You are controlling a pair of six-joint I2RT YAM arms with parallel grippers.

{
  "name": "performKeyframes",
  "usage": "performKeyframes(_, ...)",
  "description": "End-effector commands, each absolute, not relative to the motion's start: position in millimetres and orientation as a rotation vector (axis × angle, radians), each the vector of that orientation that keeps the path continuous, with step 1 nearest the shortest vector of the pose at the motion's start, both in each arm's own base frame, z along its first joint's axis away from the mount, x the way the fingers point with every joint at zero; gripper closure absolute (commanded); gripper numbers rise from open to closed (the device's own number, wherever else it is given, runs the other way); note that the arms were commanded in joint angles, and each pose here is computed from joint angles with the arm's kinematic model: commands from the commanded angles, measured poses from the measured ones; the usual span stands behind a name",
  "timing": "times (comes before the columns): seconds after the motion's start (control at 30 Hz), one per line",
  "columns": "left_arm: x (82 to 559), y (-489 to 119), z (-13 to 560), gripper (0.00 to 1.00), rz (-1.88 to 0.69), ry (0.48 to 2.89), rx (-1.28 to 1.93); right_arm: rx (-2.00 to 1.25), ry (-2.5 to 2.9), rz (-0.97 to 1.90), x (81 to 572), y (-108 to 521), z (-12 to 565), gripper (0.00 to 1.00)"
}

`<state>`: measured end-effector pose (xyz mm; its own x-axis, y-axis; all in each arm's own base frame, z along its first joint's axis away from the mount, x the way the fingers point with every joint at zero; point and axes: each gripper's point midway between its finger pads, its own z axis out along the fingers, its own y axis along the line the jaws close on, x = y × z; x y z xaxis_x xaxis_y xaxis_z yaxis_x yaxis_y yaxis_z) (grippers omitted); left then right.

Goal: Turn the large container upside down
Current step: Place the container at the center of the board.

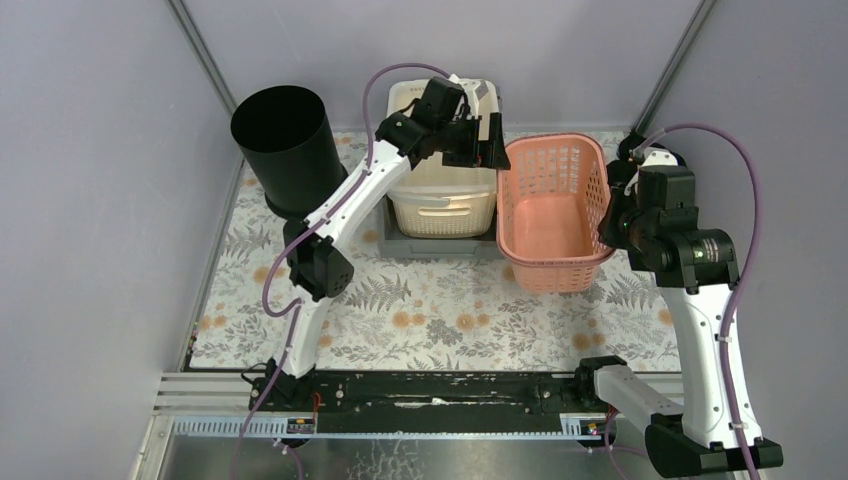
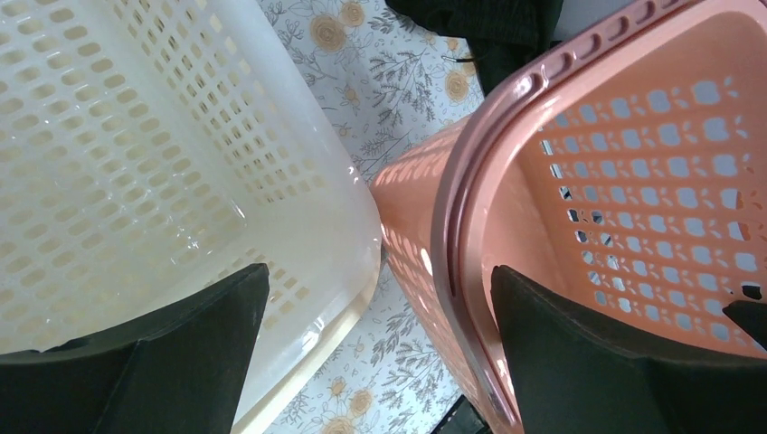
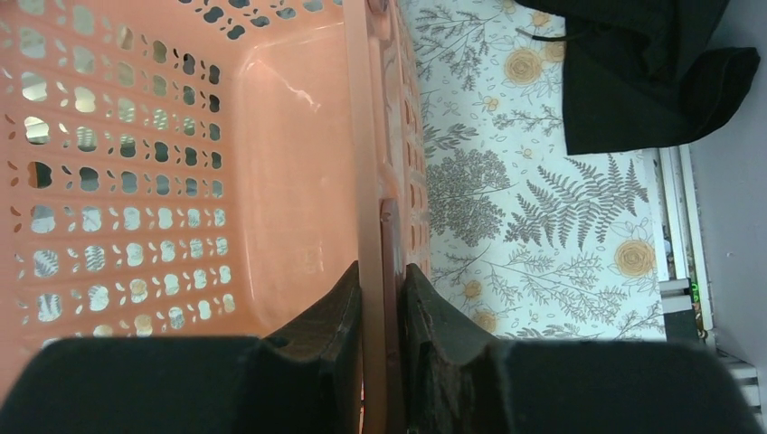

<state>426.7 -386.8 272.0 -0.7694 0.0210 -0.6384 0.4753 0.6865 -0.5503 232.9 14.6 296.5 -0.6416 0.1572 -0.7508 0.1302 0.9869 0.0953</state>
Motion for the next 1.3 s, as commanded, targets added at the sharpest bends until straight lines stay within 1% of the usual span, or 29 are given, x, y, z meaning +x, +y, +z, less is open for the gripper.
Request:
performKeyframes(0.0, 432, -378, 300, 0.00, -1.006, 2.203, 0.366, 0.187, 2.116, 0.181, 233, 31, 344, 1.00)
performKeyframes(0.1, 424, -370, 319, 0.00, -1.028, 2.173, 0.367, 0.176, 2.104, 0.226, 229, 37, 350, 1.00)
performKeyframes(0.33, 379, -350, 376, 0.00, -1.101, 2.057, 0.395, 0.087, 2.101, 0.392, 212, 62, 353, 1.00)
performKeyframes(0.53, 340, -319, 412, 0.00, -1.097, 1.980, 0.393, -0.052, 2.080, 0.609, 202, 96, 361, 1.00)
performKeyframes(0.63, 323, -301, 415, 0.00, -1.092, 1.984, 0.390, -0.099, 2.090, 0.705, 198, 110, 359, 1.00)
performKeyframes(0.83, 297, -267, 390, 0.00, -1.026, 2.029, 0.323, -0.207, 2.109, 0.885, 184, 134, 346, 1.00)
performKeyframes(0.93, 285, -254, 394, 0.00, -1.018, 2.013, 0.290, -0.250, 2.098, 0.981, 180, 145, 343, 1.00)
performKeyframes(1.13, 253, -240, 431, 0.00, -1.074, 1.937, 0.297, -0.301, 2.124, 1.029, 188, 157, 329, 1.00)
performKeyframes(1.27, 246, -232, 426, 0.00, -1.048, 1.947, 0.285, -0.348, 2.161, 1.024, 196, 165, 314, 1.00)
